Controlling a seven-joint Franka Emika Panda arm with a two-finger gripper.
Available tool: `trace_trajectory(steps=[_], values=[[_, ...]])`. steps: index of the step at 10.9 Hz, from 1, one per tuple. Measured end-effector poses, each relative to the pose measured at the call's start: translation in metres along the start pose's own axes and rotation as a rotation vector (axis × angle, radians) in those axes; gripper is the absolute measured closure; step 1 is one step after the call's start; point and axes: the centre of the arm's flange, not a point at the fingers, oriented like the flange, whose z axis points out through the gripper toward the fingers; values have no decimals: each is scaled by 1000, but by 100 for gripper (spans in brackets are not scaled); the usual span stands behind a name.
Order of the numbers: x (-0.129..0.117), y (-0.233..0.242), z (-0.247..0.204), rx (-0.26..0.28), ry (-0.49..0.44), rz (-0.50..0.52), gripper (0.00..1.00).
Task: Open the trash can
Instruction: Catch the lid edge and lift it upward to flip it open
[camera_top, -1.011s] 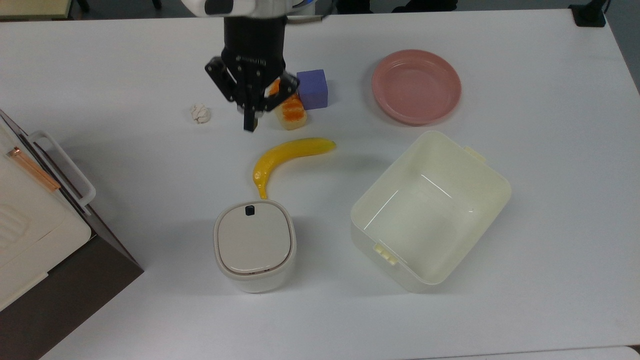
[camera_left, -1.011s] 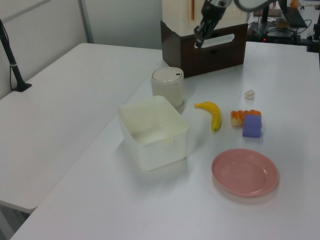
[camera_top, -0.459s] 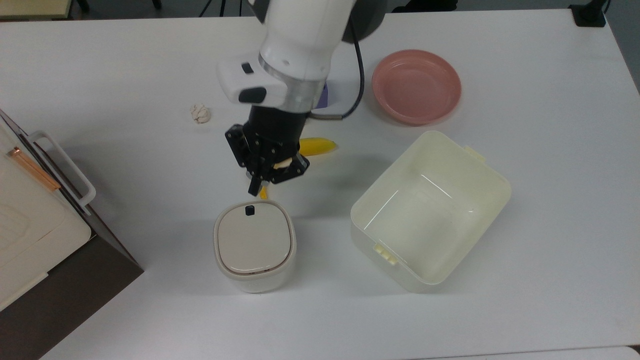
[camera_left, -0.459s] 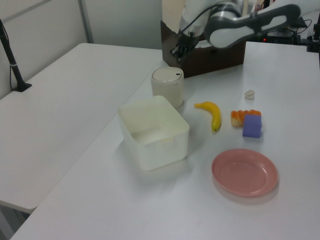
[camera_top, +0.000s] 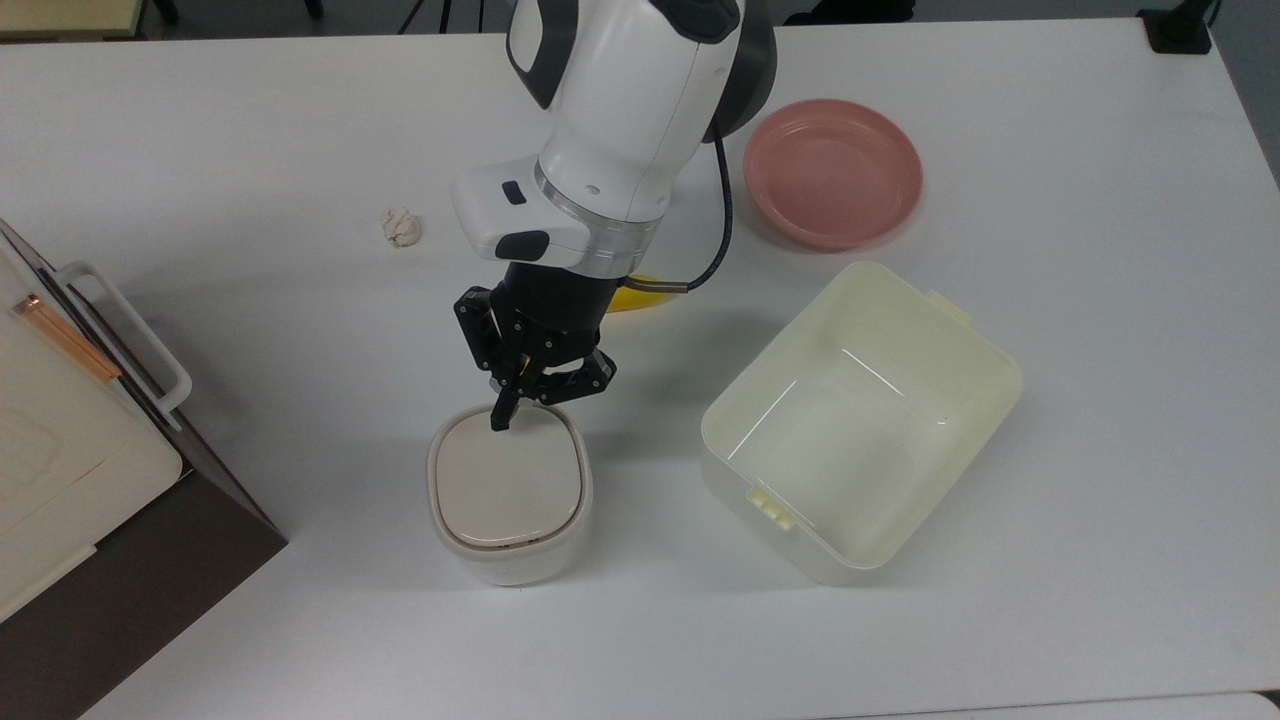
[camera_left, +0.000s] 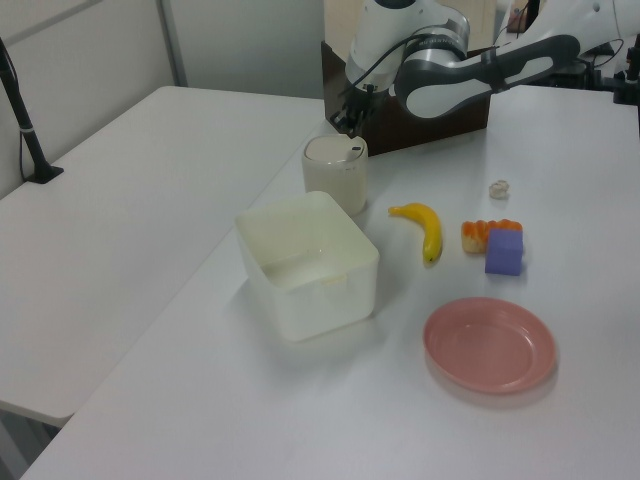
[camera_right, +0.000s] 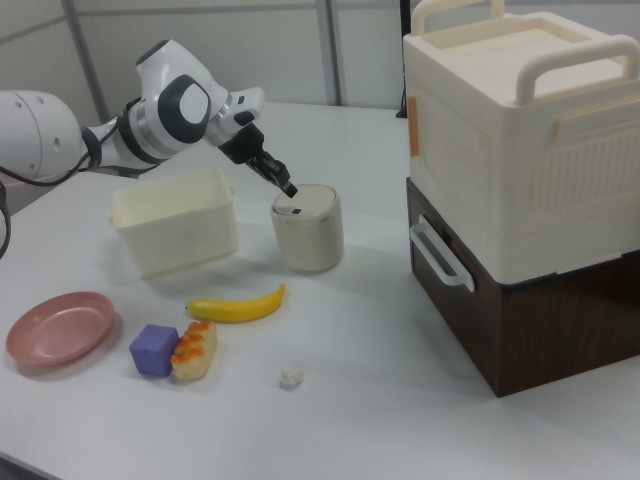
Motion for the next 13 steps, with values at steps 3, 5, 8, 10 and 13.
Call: trace_trajectory(steps=[3, 5, 8, 10, 13], values=[[0, 2, 4, -23, 10, -18, 99], [-3, 0, 12, -38, 7, -31, 99], [-13, -5, 30, -72, -1, -66, 99], [-15, -9, 31, -91, 12, -95, 99], [-13, -7, 28, -94, 22, -51, 99]])
